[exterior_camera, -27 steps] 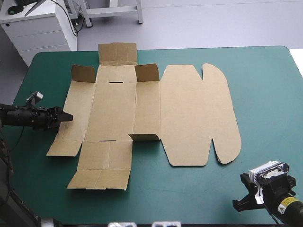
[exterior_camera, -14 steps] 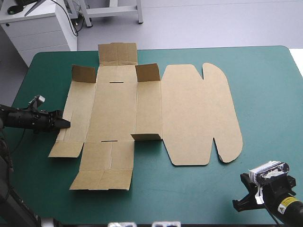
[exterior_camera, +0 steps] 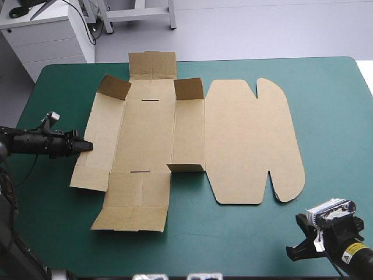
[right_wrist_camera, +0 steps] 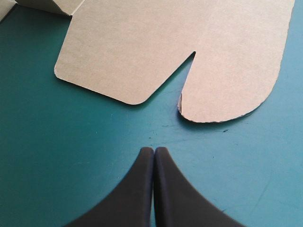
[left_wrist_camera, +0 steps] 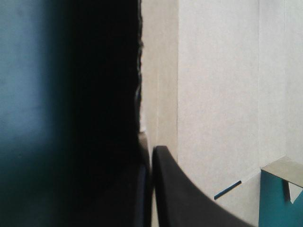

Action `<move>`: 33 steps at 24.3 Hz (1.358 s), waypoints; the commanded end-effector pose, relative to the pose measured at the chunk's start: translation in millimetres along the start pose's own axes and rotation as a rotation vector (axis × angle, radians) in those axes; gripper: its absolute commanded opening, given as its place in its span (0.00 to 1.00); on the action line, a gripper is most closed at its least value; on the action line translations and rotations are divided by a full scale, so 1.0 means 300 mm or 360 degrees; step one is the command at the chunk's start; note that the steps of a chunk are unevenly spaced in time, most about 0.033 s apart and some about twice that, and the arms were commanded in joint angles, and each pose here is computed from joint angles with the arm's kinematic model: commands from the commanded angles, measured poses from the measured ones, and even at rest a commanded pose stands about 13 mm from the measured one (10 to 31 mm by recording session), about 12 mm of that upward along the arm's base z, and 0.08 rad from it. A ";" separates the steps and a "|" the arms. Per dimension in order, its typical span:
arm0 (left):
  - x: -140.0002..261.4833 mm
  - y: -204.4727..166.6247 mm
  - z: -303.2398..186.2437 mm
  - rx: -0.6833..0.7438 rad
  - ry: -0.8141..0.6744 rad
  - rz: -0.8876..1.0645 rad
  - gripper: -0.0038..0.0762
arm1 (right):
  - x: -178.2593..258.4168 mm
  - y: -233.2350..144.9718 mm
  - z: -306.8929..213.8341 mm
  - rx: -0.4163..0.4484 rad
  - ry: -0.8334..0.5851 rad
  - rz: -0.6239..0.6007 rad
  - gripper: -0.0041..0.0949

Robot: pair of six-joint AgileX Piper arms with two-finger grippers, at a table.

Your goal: Fold the box

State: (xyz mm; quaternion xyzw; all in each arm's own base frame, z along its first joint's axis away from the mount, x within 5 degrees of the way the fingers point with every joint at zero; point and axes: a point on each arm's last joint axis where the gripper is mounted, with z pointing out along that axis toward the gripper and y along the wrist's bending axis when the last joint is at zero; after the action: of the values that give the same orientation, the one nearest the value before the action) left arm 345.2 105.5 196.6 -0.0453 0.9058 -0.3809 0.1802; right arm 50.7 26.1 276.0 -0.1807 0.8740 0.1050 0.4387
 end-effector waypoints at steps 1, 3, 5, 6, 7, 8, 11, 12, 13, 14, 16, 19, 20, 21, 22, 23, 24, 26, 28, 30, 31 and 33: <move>-0.011 -0.134 -0.041 0.0141 -0.0021 0.0108 0.05 | -0.041 -0.001 -0.014 0.0006 -0.0130 0.0004 0.02; -0.010 -0.171 -0.050 0.0134 -0.0025 0.0159 0.05 | -0.041 -0.001 -0.014 0.0006 -0.0130 0.0004 0.02; -0.003 -0.196 -0.073 0.0097 -0.0029 0.0209 0.05 | -0.041 -0.001 -0.014 0.0006 -0.0130 0.0004 0.02; 0.001 -0.202 -0.081 0.0075 -0.0021 0.0231 0.05 | -0.041 -0.001 -0.014 0.0006 -0.0130 0.0004 0.02; 0.008 -0.213 -0.093 0.0043 -0.0011 0.0261 0.05 | -0.041 -0.001 -0.014 0.0006 -0.0130 0.0004 0.02; 0.016 -0.223 -0.099 0.0034 -0.0011 0.0269 0.05 | -0.041 -0.001 -0.014 0.0006 -0.0130 0.0004 0.02; 0.053 -0.230 -0.097 0.0034 0.0012 0.0264 0.05 | -0.041 -0.001 -0.014 0.0006 -0.0130 0.0004 0.02; 0.057 -0.224 -0.093 0.0030 0.0025 0.0258 0.05 | -0.041 -0.001 -0.014 0.0006 -0.0130 0.0004 0.02; 0.057 -0.224 -0.093 0.0025 0.0029 0.0261 0.05 | -0.041 -0.001 -0.014 0.0006 -0.0130 0.0004 0.02; 0.058 -0.222 -0.093 0.0020 0.0035 0.0263 0.05 | -0.041 -0.001 -0.014 0.0006 -0.0130 0.0004 0.02; 0.058 -0.223 -0.093 0.0023 0.0031 0.0261 0.05 | -0.041 -0.001 -0.014 0.0006 -0.0130 0.0000 0.02; 0.058 -0.223 -0.093 0.0021 0.0034 0.0263 0.13 | -0.041 -0.001 -0.014 0.0006 -0.0130 0.0000 0.02; 0.058 -0.223 -0.093 0.0021 0.0034 0.0263 0.19 | -0.041 -0.001 -0.014 0.0006 -0.0130 0.0000 0.02; 0.058 -0.223 -0.093 0.0021 0.0034 0.0263 0.25 | -0.041 -0.001 -0.014 0.0006 -0.0130 0.0000 0.02; 0.058 -0.224 -0.093 0.0023 0.0032 0.0262 0.31 | -0.041 -0.001 -0.014 0.0006 -0.0130 0.0000 0.02; 0.057 -0.225 -0.093 0.0030 0.0025 0.0259 0.38 | -0.041 -0.001 -0.014 0.0006 -0.0130 0.0000 0.02; 0.054 -0.229 -0.093 0.0048 0.0008 0.0252 0.45 | -0.041 -0.001 -0.014 0.0006 -0.0130 0.0000 0.02; 0.046 -0.237 -0.093 0.0090 -0.0034 0.0234 0.57 | -0.041 -0.001 -0.014 0.0006 -0.0130 0.0000 0.02; 0.039 -0.243 -0.097 0.0103 -0.0056 0.0237 0.65 | -0.041 -0.001 -0.014 0.0006 -0.0130 0.0000 0.02; 0.029 -0.247 -0.107 0.0071 -0.0055 0.0253 0.70 | -0.041 -0.001 -0.014 0.0006 -0.0130 0.0000 0.02; 0.022 -0.246 -0.114 0.0027 -0.0052 0.0254 0.70 | -0.041 -0.001 -0.014 0.0006 -0.0130 0.0000 0.02; 0.006 -0.241 -0.132 -0.0082 -0.0047 0.0247 0.70 | -0.041 -0.001 -0.014 0.0006 -0.0130 0.0000 0.02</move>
State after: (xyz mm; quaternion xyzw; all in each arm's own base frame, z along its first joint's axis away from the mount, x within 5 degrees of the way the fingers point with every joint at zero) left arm 327.5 84.6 239.3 -0.0028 0.9180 -0.3394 0.2053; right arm 50.6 26.3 276.0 -0.1803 0.8740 0.1063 0.4385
